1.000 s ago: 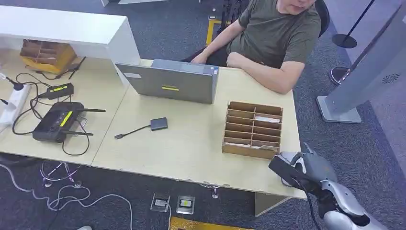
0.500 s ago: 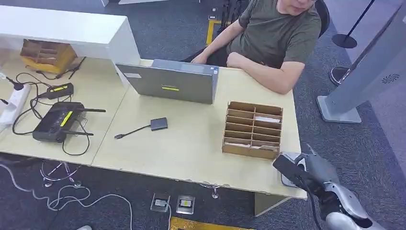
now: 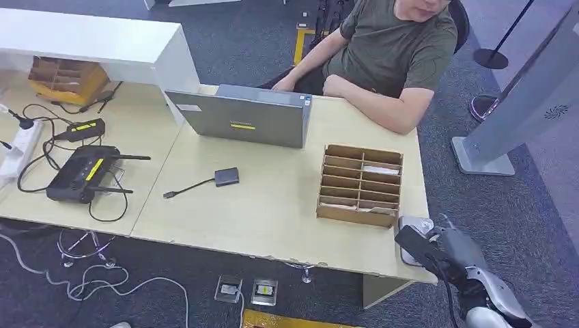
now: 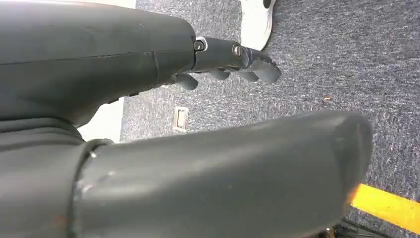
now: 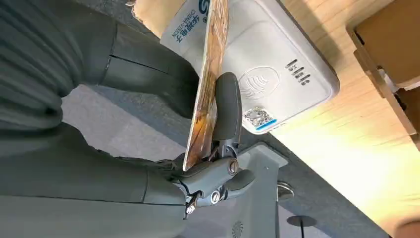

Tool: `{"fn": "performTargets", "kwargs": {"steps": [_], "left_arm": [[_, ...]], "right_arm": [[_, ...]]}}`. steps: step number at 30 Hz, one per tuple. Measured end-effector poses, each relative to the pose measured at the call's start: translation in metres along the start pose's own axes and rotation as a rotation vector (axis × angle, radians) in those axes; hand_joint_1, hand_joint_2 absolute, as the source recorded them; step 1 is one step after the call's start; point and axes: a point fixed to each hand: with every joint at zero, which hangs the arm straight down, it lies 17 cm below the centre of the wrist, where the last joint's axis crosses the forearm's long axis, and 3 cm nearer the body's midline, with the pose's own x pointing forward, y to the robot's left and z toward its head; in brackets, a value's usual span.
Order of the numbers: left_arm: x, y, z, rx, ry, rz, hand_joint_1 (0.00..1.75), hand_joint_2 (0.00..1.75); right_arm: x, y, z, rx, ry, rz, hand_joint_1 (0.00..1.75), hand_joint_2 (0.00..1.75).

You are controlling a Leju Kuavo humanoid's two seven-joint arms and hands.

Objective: Pass the card to the sensor for recognition and then transmit it.

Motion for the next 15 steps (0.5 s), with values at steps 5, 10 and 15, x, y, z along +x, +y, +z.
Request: {"fn": "performTargets", "kwargs": {"steps": [5,10,15], "left_arm": [[0.0,0.0,0.0,0.0,-0.001,0.0,0.0,0.0],[0.0,0.0,0.0,0.0,-0.001,0.0,0.0,0.0],[0.0,0.002,0.0,0.003,0.0,0.0,0.0,0.0]], "right_arm": [[-0.004,0.001,-0.001,0.001,0.011,0.0,1.75,1.75],[-0.005,-0.001,-0.002,-0.016,0.007,-0.01,1.75,1.75],[0.009,-0.037,-0.006,-0.108,-0.013,-0.025,1.75,1.75]]}}
